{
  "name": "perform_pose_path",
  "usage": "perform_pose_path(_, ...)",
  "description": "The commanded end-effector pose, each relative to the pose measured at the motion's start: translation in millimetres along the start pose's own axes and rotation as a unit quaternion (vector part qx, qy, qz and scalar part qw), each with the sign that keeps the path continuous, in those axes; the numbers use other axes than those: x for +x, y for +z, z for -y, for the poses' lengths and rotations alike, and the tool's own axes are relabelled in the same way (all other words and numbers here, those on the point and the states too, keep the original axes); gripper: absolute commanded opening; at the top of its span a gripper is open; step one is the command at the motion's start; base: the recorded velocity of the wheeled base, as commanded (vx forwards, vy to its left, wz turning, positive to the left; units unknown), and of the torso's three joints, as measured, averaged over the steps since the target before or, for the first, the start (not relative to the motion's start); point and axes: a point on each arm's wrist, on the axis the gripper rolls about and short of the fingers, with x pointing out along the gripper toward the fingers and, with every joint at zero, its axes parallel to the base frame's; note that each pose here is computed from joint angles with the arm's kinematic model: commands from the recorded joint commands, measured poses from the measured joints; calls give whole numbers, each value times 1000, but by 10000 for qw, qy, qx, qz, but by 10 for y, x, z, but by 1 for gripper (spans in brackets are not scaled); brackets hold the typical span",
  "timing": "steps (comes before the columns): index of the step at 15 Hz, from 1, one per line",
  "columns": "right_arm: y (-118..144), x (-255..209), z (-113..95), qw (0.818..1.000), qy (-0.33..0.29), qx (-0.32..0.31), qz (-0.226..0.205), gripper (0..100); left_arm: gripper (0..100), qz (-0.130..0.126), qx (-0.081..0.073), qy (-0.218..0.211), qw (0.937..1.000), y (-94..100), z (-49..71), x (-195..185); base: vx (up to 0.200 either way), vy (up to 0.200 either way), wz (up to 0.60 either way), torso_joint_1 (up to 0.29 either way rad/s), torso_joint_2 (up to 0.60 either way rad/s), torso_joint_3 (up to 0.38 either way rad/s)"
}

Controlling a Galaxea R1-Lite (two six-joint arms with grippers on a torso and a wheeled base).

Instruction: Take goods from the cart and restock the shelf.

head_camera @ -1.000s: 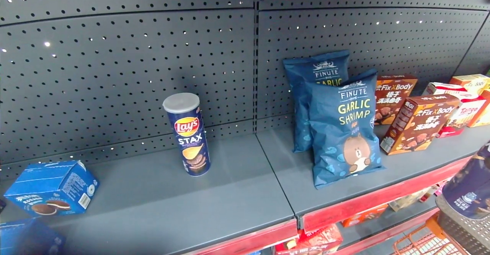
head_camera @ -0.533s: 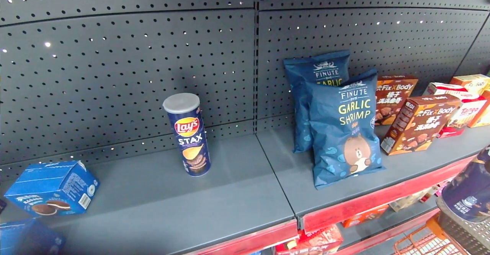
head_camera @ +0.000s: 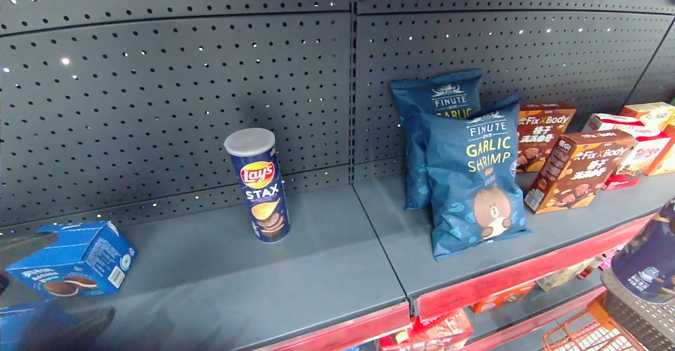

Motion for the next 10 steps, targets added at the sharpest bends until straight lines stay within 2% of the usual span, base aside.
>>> perform_pose_path(1,-8,-5,2,10000,-19,10,-3,0,100,-626,-309,-388,9968,-112,-164,431,0,0,0,0,0,0)
perform_pose_path(3,-62,-2,3,9999,-68,42,-88,0,100,-862,-426,-653,9932,-171,-204,675,0,0,0,0,0,0)
perform_pose_path(4,-102,0,-1,9999,-78,45,-128,0,100,-811,-489,-741,9927,-169,-216,746,0,0,0,0,0,0)
perform_pose_path(5,-133,2,-3,9999,-96,45,-108,0,100,-767,-865,-990,9884,-160,-236,844,0,0,0,0,0,0)
perform_pose_path(6,-139,3,-5,9999,-90,51,-99,0,100,-834,-976,-1038,9863,-182,-258,921,0,0,0,0,0,0)
perform_pose_path(7,-138,13,-4,9999,-90,74,-99,0,100,-934,-977,-1073,9850,-250,-293,1044,0,0,0,0,0,0)
perform_pose_path(10,-136,56,-1,9998,-73,94,-166,0,100,-825,-1046,-1071,9853,-314,-416,1332,0,0,0,0,0,0)
